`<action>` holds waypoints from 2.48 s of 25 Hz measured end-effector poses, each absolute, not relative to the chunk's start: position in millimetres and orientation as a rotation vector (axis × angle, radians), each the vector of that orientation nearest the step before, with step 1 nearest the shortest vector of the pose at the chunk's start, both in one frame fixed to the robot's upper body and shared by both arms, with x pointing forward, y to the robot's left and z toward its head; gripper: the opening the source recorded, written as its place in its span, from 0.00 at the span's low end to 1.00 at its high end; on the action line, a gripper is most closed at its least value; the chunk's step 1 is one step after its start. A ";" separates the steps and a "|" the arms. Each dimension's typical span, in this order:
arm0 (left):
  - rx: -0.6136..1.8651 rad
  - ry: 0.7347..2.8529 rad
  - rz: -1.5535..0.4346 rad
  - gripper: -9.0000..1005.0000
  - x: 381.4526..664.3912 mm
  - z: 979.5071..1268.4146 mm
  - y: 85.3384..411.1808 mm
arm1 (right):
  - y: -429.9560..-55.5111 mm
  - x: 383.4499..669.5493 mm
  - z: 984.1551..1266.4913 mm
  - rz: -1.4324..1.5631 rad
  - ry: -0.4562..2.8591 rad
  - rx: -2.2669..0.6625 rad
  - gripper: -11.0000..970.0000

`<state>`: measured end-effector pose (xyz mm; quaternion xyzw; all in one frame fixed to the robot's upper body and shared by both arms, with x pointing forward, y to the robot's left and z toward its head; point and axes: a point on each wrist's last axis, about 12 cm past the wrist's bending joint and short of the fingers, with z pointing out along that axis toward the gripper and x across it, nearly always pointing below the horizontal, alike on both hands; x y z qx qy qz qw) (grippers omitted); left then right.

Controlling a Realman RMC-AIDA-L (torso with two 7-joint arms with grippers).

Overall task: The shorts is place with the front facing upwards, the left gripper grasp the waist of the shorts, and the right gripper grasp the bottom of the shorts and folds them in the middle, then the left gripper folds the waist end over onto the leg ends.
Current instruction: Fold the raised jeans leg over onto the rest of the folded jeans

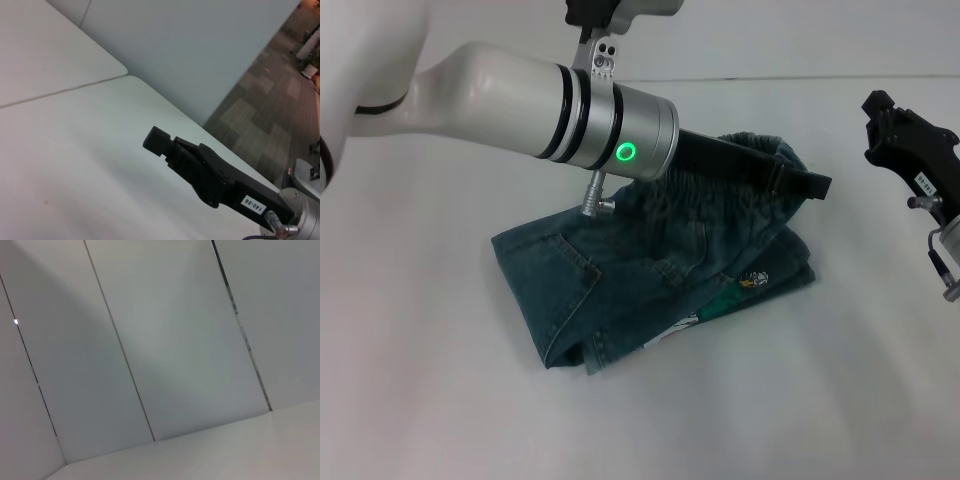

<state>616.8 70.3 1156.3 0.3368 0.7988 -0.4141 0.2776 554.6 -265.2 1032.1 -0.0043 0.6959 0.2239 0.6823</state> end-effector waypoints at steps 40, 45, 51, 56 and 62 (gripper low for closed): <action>1.639 1.920 -0.490 0.91 607.7 1155.3 19.3 | -305.5 521.1 1012.9 0.390 1.584 0.169 0.01; 1.711 1.894 -0.462 0.91 599.1 1148.8 13.2 | -307.2 520.1 1012.1 0.383 1.587 0.174 0.01; 1.748 1.874 -0.499 0.91 588.8 1144.9 6.0 | -306.5 520.6 1011.7 0.382 1.591 0.174 0.01; 1.774 1.834 -0.532 0.91 580.1 1148.9 0.7 | -305.2 522.1 1012.1 0.377 1.592 0.165 0.01; 1.824 1.807 -0.570 0.91 571.5 1155.2 -0.5 | -305.7 520.9 1010.1 0.369 1.604 0.168 0.01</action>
